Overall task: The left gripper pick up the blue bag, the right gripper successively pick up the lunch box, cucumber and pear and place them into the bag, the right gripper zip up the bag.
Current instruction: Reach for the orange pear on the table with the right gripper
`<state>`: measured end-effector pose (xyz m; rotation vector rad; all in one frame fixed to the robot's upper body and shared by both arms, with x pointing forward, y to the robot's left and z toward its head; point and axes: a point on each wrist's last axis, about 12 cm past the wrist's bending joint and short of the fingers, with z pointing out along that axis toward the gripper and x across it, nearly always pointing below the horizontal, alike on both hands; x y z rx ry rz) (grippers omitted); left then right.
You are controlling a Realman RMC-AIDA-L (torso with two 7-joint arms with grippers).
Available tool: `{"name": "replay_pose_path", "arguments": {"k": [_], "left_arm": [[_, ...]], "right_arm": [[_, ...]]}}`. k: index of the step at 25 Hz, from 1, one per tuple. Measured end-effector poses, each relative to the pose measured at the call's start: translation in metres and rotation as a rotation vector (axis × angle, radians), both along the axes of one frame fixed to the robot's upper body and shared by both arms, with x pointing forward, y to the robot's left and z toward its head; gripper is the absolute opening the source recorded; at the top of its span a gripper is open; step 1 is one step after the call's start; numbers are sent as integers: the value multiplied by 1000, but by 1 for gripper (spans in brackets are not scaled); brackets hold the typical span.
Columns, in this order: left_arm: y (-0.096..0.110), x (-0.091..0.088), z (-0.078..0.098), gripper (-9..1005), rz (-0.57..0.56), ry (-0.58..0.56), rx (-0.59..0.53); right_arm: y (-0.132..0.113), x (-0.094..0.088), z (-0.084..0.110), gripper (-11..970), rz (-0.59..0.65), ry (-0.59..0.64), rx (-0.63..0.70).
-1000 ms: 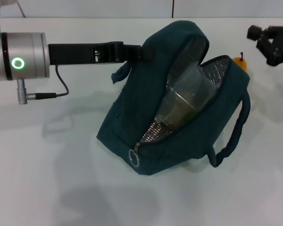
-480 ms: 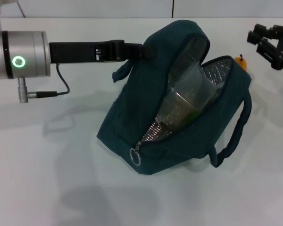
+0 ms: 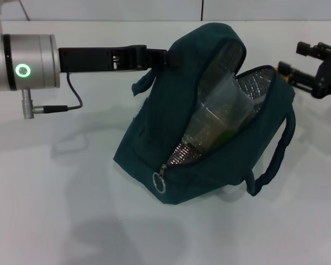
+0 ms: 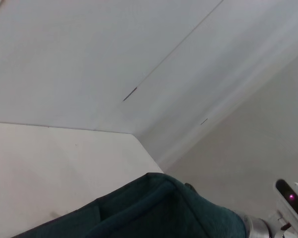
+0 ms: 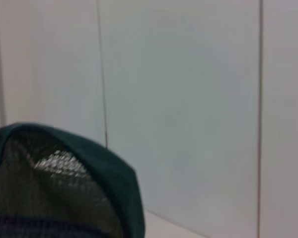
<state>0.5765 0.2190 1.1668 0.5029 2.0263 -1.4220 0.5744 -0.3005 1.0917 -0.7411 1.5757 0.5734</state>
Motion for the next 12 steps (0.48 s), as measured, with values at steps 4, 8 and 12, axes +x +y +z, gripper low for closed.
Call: {"name": "replay_pose_path", "arguments": {"k": [4,8,12], "left_arm": [[0,0,0,70,2,2,0],[0,1,0,71,6,2,0],[0,1,0,71,7,3,-1]], "right_arm": [[5,2,-6,744,-4,17,-40],[8,4,-9,758,-16,19,-44],[11,10,-10,772,-27,22,-55]]}}
